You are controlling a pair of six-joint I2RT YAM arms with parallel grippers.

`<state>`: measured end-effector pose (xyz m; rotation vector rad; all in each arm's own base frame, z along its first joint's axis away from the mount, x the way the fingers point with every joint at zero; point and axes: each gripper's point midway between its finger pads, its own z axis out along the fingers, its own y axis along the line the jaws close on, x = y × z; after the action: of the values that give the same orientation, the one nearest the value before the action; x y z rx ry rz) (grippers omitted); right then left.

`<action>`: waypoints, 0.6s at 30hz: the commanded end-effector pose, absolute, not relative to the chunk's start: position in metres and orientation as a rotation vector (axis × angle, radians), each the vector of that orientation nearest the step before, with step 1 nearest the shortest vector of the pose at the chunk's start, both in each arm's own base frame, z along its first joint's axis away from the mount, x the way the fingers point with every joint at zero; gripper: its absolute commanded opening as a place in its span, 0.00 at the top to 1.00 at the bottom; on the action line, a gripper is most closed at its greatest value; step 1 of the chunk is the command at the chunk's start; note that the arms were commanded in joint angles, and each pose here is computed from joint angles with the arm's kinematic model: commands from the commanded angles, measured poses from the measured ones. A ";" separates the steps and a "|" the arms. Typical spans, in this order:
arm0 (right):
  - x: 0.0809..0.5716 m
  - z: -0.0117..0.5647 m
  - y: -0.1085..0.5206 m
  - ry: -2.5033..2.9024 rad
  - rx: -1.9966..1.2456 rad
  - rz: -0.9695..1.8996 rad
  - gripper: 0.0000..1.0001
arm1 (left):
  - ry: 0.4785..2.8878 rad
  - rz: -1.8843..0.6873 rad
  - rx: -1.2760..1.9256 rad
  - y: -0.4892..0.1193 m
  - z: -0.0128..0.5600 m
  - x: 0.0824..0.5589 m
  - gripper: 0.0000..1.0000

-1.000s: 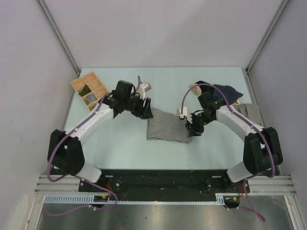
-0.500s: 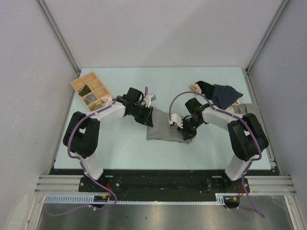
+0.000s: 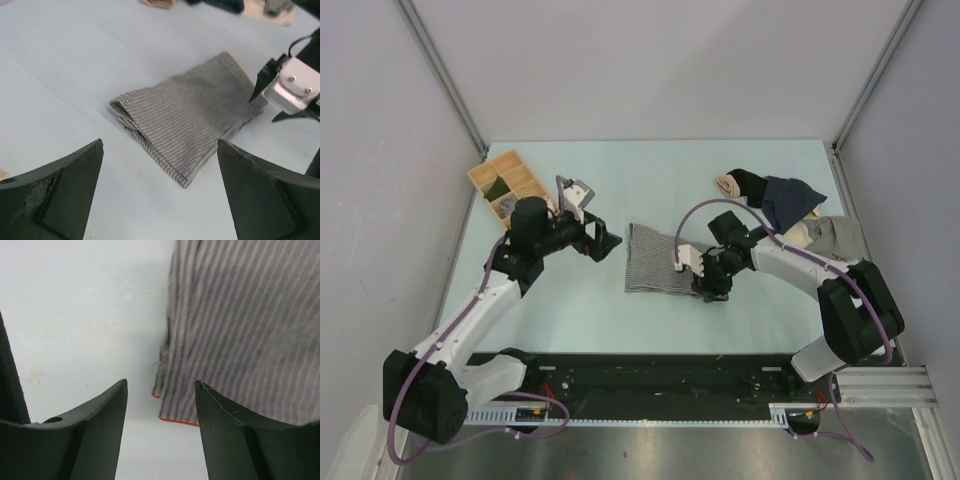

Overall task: Roll the underwear
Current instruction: Fold the underwear at the center of the board.

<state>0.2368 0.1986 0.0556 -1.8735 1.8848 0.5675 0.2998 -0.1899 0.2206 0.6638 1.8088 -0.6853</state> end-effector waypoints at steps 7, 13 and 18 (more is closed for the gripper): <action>0.245 0.019 0.193 1.934 -1.925 0.305 0.39 | 1.457 -0.554 1.221 -0.214 0.181 0.235 0.00; 0.239 0.002 0.185 1.949 -1.993 0.252 0.57 | 1.408 -0.577 1.433 -0.237 0.148 0.213 0.02; 0.223 0.008 0.188 1.940 -2.004 0.391 0.83 | 1.411 -0.541 1.583 -0.250 0.115 0.208 0.07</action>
<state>0.2370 0.1973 0.0170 -1.9678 1.9055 0.3270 0.2112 -0.2416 0.1320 1.4176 1.5145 -0.5989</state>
